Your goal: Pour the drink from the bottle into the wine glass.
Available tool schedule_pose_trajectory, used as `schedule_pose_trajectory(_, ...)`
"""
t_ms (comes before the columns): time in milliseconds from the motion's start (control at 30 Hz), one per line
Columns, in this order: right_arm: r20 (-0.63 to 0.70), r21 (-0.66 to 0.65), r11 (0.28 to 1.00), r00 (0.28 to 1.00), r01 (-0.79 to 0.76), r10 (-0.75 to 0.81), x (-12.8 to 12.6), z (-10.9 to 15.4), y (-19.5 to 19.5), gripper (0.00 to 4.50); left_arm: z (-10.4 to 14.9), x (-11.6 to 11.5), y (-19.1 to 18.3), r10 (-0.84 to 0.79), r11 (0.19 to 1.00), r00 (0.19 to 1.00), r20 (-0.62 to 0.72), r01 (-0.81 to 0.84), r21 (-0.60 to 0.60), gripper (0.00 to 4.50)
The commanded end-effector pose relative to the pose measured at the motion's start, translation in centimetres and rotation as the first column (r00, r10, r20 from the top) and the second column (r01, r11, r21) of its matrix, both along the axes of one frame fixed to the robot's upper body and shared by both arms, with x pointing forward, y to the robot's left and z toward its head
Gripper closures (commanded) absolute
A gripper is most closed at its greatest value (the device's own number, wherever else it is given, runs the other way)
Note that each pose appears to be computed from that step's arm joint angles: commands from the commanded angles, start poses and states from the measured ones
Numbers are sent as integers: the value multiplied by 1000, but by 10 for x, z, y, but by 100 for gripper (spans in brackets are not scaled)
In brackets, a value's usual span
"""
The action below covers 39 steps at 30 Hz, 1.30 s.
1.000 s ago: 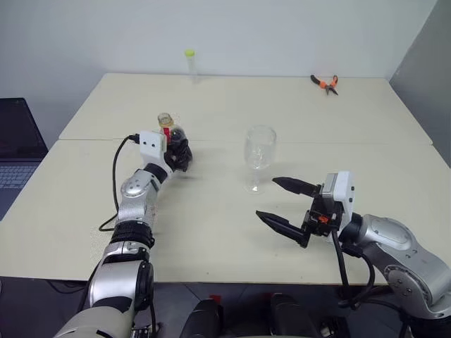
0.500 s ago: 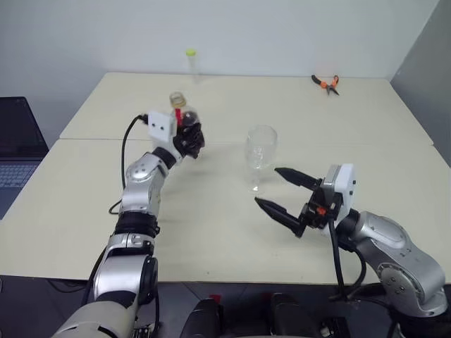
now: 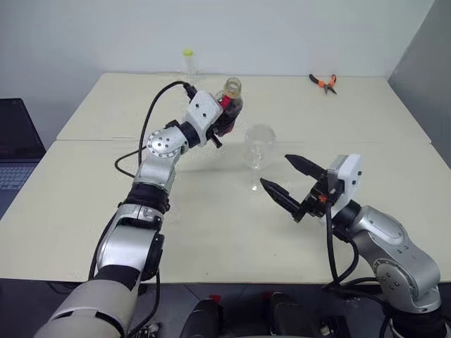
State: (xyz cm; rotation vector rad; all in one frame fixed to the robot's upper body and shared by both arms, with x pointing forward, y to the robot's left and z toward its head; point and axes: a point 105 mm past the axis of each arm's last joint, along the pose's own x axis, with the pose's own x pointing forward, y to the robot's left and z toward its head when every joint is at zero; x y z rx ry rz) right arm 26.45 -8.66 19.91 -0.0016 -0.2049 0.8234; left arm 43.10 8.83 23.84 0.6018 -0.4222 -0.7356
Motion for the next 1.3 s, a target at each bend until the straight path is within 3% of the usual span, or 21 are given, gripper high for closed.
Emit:
schedule_pose_trajectory(33, 51, 20, 999, 998, 38, -39, -1, 11, -3, 0, 29, -5, -8, -23, 999, 989, 147, 19, 33, 348)
schedule_pose_trajectory(233, 89, 36, 993, 989, 117, -119, 9, 17, -6, 0, 31, -6, -9, -24, 994, 973, 228, 0, 108, 351)
schedule_pose_trajectory(700, 70, 54, 995, 994, 84, -88, 12, 20, 13, 0, 25, -12, -4, -84, 932, 905, 417, -77, 355, 352)
schedule_pose_trajectory(1300, 45, 3, 994, 993, 113, -113, 18, 9, 20, 0, 31, -8, -5, -117, 863, 830, 545, -187, 469, 353)
